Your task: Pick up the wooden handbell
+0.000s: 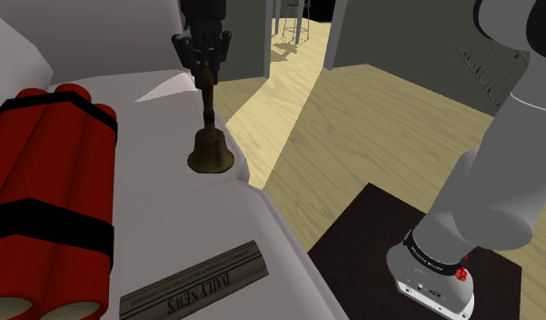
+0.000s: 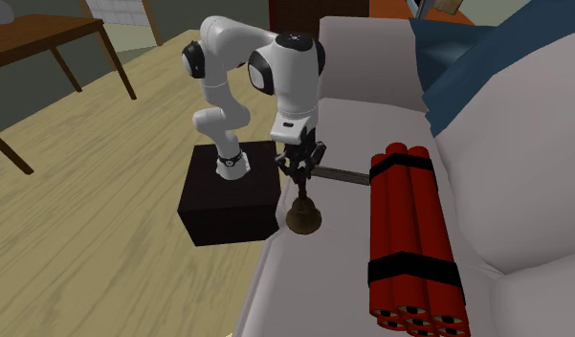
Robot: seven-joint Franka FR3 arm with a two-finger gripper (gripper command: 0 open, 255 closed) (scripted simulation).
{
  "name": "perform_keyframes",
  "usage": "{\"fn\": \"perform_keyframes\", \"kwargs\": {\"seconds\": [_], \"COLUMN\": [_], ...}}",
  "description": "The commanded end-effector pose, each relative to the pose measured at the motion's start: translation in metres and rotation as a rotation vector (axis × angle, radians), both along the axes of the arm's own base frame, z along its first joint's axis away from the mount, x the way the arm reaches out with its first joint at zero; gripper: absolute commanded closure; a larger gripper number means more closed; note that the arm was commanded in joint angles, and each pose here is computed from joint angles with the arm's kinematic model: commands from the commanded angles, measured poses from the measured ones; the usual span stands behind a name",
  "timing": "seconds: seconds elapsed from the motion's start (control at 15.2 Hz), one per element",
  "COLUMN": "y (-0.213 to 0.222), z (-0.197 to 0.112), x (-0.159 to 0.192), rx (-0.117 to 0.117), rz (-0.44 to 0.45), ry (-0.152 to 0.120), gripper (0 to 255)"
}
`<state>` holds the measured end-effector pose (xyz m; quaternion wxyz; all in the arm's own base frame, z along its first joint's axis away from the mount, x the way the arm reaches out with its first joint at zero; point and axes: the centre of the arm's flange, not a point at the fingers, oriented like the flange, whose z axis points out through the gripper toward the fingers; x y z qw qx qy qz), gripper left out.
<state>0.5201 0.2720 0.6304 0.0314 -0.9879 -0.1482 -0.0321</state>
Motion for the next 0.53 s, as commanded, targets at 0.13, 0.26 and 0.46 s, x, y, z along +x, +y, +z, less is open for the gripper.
{"fn": "perform_keyframes", "kwargs": {"seconds": [0.13,0.26,0.46], "y": [-0.001,-0.001,-0.001], "z": [0.022,0.033,0.039], "x": [0.0,0.0,0.0], "rx": [0.0,0.0,0.0], "rz": [0.0,0.0,0.0], "ry": [0.0,0.0,0.0], "gripper": [255,255,255]}}
